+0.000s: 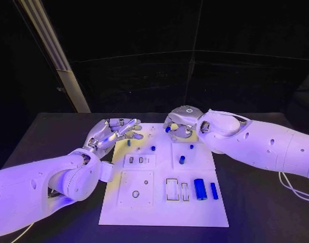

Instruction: Assemble the parts on the task board

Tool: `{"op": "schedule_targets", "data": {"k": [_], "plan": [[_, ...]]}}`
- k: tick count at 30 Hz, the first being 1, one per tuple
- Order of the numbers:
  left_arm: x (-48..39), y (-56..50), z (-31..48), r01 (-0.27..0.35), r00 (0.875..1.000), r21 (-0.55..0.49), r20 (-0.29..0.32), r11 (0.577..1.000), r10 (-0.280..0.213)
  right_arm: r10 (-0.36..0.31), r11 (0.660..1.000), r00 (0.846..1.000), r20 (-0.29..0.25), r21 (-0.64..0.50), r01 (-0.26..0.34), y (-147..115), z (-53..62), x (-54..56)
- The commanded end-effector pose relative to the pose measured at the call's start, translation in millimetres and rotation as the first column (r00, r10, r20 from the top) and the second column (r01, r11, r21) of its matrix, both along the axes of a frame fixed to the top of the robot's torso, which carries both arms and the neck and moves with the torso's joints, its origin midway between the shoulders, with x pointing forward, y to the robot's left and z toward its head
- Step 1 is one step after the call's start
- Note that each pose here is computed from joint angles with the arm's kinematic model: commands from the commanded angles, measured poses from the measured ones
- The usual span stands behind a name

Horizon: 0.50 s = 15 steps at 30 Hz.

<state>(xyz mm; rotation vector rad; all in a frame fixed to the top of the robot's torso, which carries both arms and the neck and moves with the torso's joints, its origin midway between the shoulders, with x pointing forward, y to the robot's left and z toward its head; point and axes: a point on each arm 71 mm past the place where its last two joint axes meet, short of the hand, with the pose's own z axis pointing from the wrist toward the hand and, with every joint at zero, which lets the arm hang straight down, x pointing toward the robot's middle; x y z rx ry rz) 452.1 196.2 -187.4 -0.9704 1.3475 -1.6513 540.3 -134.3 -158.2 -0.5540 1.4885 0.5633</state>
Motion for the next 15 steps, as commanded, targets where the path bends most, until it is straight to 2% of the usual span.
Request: {"op": "schedule_targets", "data": {"k": [1, 15], "plan": [[0.2, -0.5, 2.0, 0.018, 1.000, -0.003, 0.012, 1.000, -0.018, -0.050, 0.997, 0.999, 0.020, 0.054, 0.049, 2.9, 4.7, 6.9], [3.4, -0.8, 4.0, 0.019, 1.000, -0.002, 0.017, 1.000, -0.019, -0.079, 0.994, 0.997, 0.024, 0.074, 0.077, 28.2, 4.6, 18.8]]}}
